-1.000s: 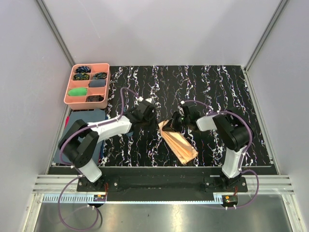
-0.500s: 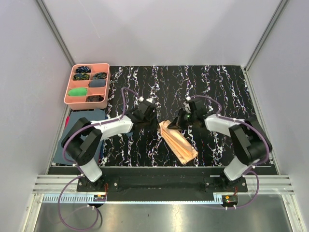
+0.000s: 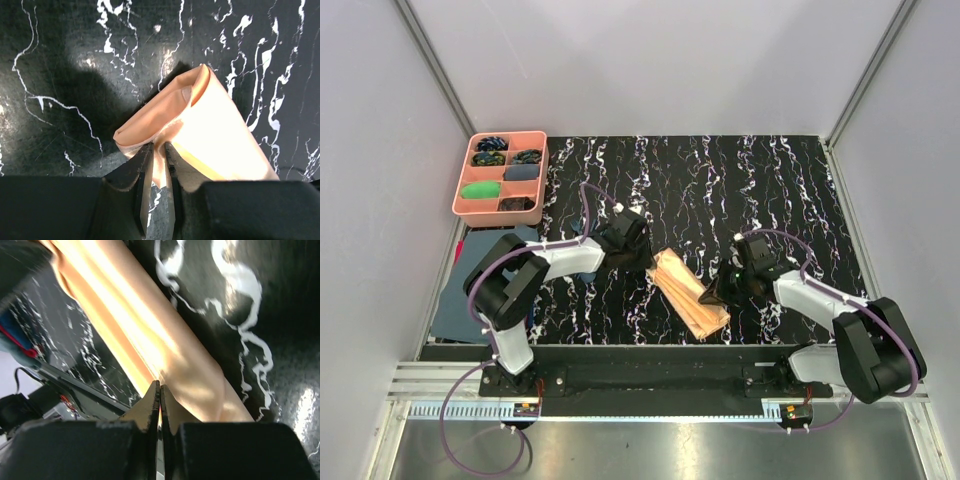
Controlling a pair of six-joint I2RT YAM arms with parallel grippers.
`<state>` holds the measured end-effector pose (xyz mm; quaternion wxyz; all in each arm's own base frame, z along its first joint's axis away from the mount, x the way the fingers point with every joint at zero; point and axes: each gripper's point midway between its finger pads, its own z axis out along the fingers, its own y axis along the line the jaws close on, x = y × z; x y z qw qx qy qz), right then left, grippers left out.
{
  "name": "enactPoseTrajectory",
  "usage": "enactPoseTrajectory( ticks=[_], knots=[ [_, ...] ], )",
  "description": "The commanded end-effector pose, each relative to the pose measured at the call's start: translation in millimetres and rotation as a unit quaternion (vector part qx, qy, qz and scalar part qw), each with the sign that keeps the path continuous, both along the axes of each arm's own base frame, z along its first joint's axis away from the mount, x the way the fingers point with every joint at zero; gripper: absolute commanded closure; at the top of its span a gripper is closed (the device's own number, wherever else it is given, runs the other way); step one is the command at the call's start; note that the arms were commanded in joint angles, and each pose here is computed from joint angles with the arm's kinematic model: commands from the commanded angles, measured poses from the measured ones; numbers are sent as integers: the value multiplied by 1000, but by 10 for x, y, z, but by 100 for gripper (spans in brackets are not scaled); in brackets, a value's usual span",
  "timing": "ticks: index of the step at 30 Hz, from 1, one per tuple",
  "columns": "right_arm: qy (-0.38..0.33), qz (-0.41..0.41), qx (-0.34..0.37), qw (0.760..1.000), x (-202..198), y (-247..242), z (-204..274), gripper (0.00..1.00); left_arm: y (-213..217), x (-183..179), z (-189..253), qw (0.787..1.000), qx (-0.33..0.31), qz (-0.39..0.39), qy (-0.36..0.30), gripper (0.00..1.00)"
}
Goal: Fold the napkin into a case and place the utensils inside
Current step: Turn over the smaller rectangle folded napkin at the center of the board.
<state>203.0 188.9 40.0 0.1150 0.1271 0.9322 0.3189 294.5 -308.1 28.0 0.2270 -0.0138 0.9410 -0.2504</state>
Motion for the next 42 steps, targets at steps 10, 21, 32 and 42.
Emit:
enactPoseTrajectory(
  ticks=[10,21,32,42],
  knots=[
    [-8,30,15,999,-162,161,38,96,-135,-141,519,998,-2,-24,-66,65],
    [-20,20,-110,994,22,-161,250,61,-684,-870,452,993,-55,-102,-12,84],
    [-19,70,-175,982,-16,-79,134,64,-740,-916,293,994,-63,-94,7,89],
    [-30,112,-225,967,-2,-1,-3,68,-691,-916,277,994,-61,-92,9,90]
  ],
)
